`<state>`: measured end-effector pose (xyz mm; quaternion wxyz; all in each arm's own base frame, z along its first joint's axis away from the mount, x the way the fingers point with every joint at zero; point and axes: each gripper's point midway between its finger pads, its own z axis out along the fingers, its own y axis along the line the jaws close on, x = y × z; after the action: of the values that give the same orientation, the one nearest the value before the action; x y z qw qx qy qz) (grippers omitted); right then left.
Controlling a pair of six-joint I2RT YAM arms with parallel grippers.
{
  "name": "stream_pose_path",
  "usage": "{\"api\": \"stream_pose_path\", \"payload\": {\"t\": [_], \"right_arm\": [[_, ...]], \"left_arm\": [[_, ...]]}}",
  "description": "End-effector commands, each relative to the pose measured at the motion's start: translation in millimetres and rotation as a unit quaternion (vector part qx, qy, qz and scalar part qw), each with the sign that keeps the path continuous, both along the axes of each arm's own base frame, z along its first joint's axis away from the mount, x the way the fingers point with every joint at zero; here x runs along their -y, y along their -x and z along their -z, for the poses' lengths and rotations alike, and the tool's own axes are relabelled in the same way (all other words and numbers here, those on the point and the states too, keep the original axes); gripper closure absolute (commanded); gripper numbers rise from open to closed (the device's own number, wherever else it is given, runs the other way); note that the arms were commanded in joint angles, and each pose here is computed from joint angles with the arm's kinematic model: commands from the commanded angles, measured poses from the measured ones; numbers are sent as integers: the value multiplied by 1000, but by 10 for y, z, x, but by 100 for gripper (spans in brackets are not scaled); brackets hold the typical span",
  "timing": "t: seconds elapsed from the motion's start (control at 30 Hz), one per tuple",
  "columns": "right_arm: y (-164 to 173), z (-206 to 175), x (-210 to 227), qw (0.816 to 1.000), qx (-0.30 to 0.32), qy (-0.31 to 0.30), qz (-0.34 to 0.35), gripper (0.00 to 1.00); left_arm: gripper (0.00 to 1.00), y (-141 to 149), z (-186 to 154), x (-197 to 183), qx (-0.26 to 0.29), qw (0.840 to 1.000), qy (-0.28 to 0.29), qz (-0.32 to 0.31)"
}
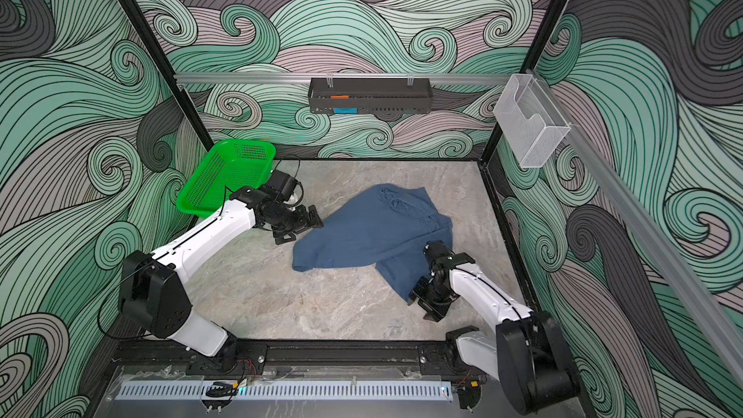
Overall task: Fold and stack t-shirts
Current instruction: Flatten out the T-shirt at the center of the board.
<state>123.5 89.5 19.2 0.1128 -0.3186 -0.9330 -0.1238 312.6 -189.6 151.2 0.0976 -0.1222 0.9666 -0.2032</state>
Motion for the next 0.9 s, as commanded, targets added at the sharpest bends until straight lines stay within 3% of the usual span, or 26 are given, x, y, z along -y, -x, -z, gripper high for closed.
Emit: {"api": "stream_pose_path", "payload": {"t": [0.0, 0.23, 0.4, 0.5, 0.57, 0.63, 0.73, 0.87], "right_arm": [[-162, 54, -74, 1000, 21, -11, 2, 43], [-309, 136, -34, 1000, 23, 13, -12, 44], [-446, 86, -6, 999, 43, 27, -19, 51], [-553, 111, -12, 998, 44, 33, -32, 64], [-612, 150, -32, 998, 35, 33, -43, 95], [-690, 132, -80, 998, 32, 24, -51, 100], [-883, -222, -104, 996, 59, 26, -65, 100], [-1329, -1327, -118, 978, 204, 8, -41, 100]], "left_arm": [[1, -23, -62, 16, 13, 1000, 4, 1], [1, -78, -86, 56, 11, 1000, 2, 12], [1, -101, -83, 58, 11, 1000, -1, 18], [1, -97, -58, 64, 6, 1000, -1, 20], [1, -92, -30, 72, 2, 1000, 0, 21], [1, -88, -18, 83, -2, 1000, 0, 24], [1, -41, -1, 63, -19, 999, -7, 25], [1, 119, 88, 0, -49, 998, -18, 27]]}}
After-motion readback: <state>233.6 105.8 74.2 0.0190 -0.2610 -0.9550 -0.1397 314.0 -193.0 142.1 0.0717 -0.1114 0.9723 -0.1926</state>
